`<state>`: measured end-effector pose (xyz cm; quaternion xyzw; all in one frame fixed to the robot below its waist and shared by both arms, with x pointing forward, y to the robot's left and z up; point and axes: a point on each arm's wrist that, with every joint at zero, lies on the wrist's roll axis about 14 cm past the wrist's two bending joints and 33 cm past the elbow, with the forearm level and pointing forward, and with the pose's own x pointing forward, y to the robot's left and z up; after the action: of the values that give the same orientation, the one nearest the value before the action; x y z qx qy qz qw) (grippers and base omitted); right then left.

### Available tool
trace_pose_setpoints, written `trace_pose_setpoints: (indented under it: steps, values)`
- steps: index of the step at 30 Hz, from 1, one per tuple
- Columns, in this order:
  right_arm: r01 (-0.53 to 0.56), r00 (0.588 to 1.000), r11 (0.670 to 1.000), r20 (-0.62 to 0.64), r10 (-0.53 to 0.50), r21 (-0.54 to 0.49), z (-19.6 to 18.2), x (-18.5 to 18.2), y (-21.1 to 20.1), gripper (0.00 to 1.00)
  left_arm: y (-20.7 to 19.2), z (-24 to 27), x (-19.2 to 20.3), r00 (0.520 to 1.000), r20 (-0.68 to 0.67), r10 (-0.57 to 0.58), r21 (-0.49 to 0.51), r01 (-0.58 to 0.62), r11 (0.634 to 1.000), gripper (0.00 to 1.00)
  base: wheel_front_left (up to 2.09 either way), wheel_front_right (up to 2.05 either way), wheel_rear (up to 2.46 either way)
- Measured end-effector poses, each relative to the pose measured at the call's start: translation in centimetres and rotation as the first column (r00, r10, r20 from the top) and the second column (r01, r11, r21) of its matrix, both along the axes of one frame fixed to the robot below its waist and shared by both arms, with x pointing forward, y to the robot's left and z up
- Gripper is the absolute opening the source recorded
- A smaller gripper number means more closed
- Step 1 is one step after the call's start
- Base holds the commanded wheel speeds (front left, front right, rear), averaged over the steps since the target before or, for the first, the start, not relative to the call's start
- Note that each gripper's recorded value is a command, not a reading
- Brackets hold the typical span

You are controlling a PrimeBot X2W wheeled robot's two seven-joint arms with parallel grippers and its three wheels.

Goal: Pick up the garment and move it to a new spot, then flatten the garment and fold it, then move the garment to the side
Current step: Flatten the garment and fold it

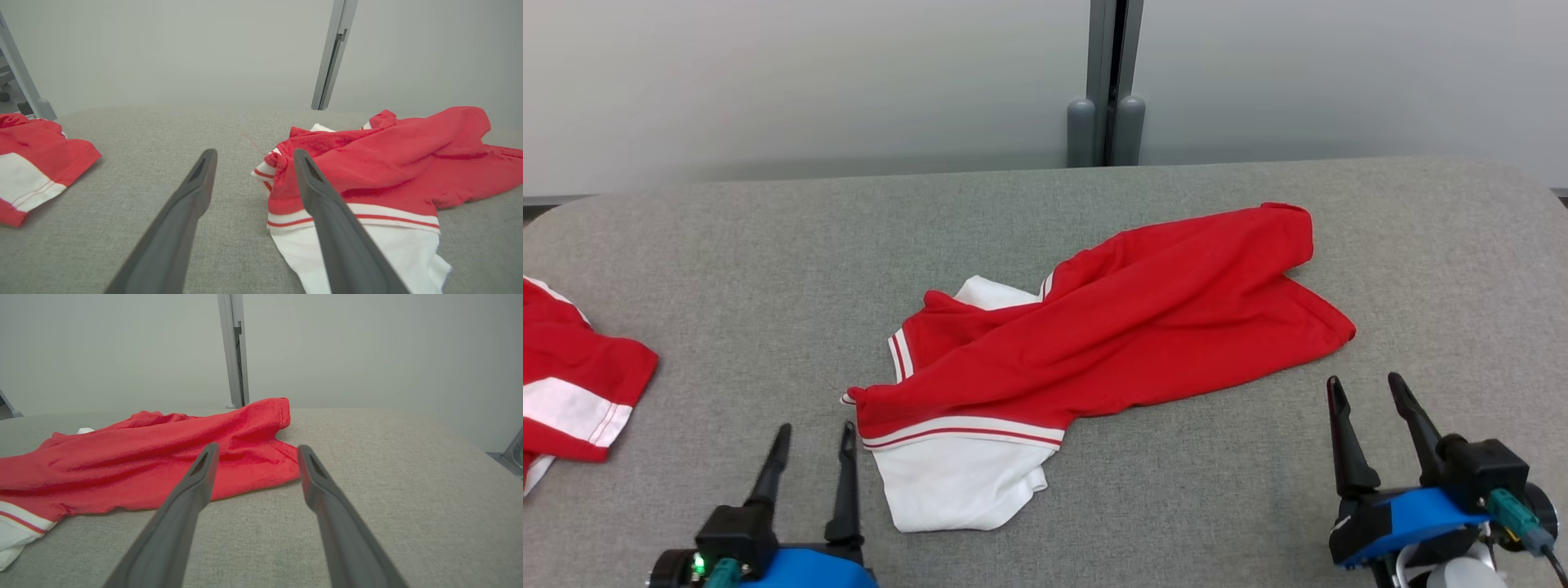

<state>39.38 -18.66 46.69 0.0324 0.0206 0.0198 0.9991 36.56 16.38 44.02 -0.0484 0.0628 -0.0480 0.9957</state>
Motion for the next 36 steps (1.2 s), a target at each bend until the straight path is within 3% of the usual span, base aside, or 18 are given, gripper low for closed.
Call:
trace_pose_setpoints:
  steps: [9,20,36]
  values:
    - [0.008,0.998,0.999,-0.069,-0.012,-0.049,-1.9,2.7,-1.5,1.00,-3.6,-4.3,-1.1,0.984,-0.143,-0.105,-0.040,0.100,0.994,1.00,0.00,0.00,0.00]
    - [-0.006,0.989,0.998,-0.148,-0.002,-0.055,-4.2,5.0,-1.4,1.00,-4.1,-8.2,-2.9,0.953,-0.281,-0.113,-0.093,0.090,0.992,1.00,0.00,0.00,0.00]
    - [0.020,0.974,0.998,-0.225,-0.034,-0.063,-6.4,6.6,-2.7,1.00,-7.4,-8.8,-2.5,0.933,-0.303,-0.194,-0.202,0.136,0.970,1.00,0.00,0.00,0.00]
